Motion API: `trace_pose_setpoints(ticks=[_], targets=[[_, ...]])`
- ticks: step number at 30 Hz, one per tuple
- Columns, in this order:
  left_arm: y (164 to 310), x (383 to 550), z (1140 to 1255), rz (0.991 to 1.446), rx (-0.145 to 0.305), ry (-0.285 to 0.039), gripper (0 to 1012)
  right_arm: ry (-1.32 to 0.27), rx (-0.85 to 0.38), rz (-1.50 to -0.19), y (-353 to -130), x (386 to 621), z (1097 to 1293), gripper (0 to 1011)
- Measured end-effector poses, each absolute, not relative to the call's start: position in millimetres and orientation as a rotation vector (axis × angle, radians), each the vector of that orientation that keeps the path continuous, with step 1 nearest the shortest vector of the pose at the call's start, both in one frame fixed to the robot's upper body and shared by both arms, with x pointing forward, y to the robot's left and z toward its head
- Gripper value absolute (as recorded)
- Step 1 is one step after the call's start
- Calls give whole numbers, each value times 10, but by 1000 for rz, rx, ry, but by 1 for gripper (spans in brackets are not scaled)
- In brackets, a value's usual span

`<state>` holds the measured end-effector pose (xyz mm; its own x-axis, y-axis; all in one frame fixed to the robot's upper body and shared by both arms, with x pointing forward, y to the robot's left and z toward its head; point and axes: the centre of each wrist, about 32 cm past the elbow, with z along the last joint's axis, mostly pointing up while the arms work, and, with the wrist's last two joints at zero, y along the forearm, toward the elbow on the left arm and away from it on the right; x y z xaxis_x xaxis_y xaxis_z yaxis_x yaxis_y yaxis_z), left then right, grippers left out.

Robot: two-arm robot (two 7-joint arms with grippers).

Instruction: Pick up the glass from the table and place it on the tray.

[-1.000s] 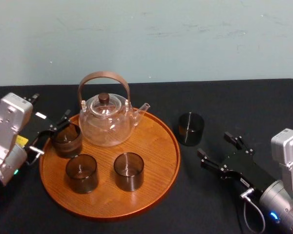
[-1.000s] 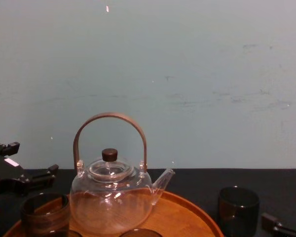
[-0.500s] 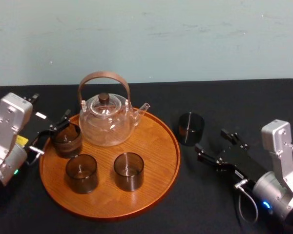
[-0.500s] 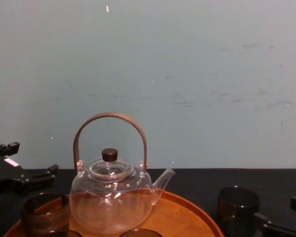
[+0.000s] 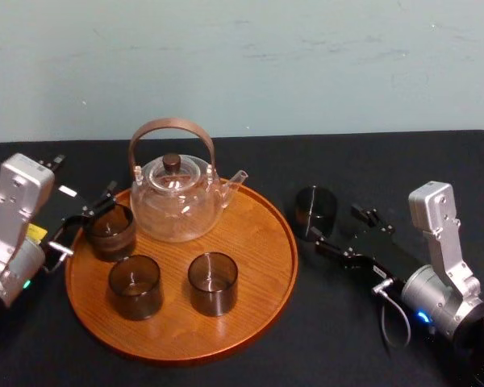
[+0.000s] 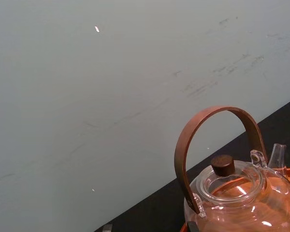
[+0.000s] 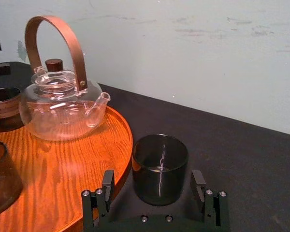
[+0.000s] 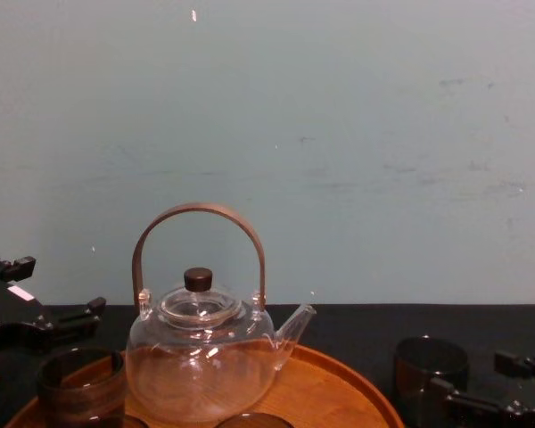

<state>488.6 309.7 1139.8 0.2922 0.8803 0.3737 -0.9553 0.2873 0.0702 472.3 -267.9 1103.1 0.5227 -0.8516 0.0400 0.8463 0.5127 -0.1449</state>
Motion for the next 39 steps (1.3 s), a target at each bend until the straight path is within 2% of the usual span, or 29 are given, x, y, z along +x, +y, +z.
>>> trace_pose_setpoints(ticks=[39], targets=[[3097,4886,11398,1248,304,-285,1001,90,-171,-990,-2637,5412,10796,1002]])
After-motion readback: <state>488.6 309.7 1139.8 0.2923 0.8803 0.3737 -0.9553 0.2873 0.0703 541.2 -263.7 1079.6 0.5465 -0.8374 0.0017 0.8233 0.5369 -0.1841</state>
